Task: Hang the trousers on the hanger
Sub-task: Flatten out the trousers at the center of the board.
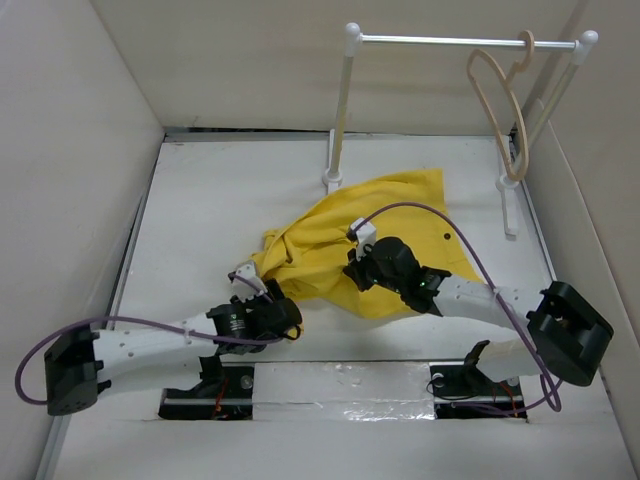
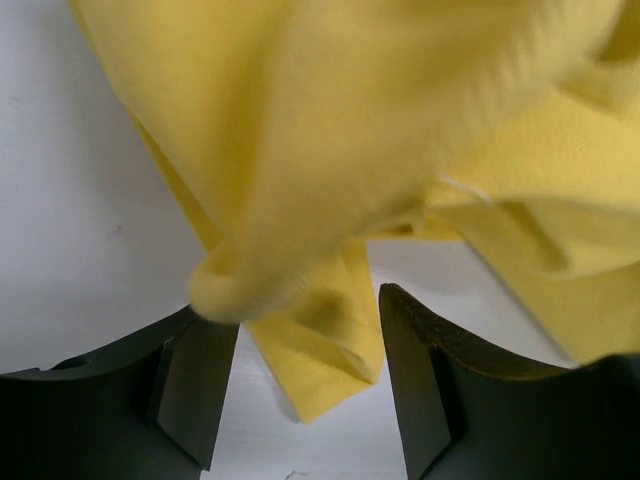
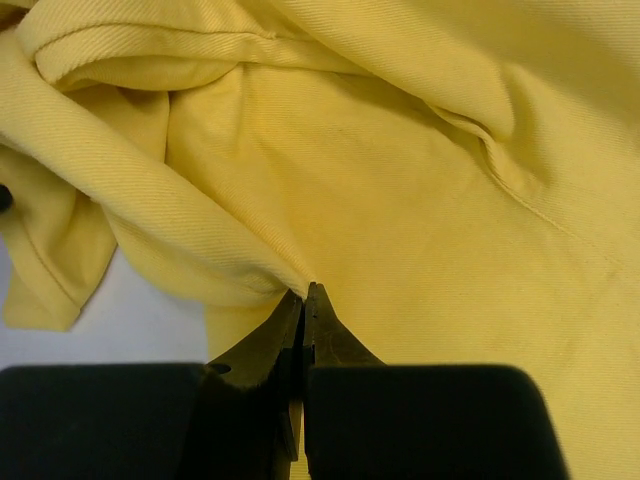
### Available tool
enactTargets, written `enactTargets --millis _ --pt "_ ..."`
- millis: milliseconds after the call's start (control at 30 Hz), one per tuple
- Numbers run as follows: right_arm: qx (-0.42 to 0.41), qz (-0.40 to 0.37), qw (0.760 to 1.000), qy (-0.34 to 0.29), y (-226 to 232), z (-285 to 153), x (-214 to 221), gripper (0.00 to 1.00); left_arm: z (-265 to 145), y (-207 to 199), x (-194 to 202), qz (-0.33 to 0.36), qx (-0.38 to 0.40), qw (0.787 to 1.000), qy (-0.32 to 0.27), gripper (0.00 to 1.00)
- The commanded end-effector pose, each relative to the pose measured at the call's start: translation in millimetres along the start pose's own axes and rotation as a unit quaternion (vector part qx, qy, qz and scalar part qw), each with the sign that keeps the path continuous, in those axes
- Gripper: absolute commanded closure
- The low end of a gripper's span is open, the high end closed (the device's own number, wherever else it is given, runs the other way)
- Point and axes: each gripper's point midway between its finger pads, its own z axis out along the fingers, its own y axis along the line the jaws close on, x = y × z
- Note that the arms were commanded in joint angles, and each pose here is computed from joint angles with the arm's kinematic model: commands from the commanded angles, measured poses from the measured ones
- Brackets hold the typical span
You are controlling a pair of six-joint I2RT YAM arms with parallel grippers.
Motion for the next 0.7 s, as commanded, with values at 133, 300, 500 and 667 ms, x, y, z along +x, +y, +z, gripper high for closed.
enactTargets --millis 133,300,500,667 --pt "-0.007 0.007 1.000 -0.021 -3.8 -3.4 -10.0 1.00 -14.4 -9.9 22.2 0.007 -0.008 1.000 0.018 0.47" --pt "-0.014 0.007 0.999 -0.029 -1.0 -5.0 -14.9 1.00 -12.2 3.9 28.4 -0.018 -0.020 0.999 0.027 0.42" --pt "-0.034 0.007 0.999 -0.037 6.0 -9.7 -17.3 1.00 4.9 -13.4 -14.8 -0.081 0.013 0.995 -0.063 0.44" --pt "-0.048 0.004 0.998 -0.036 17.5 -13.3 -17.6 1.00 31.9 -7.8 -65.9 -0.068 -0.019 0.991 -0.115 0.81"
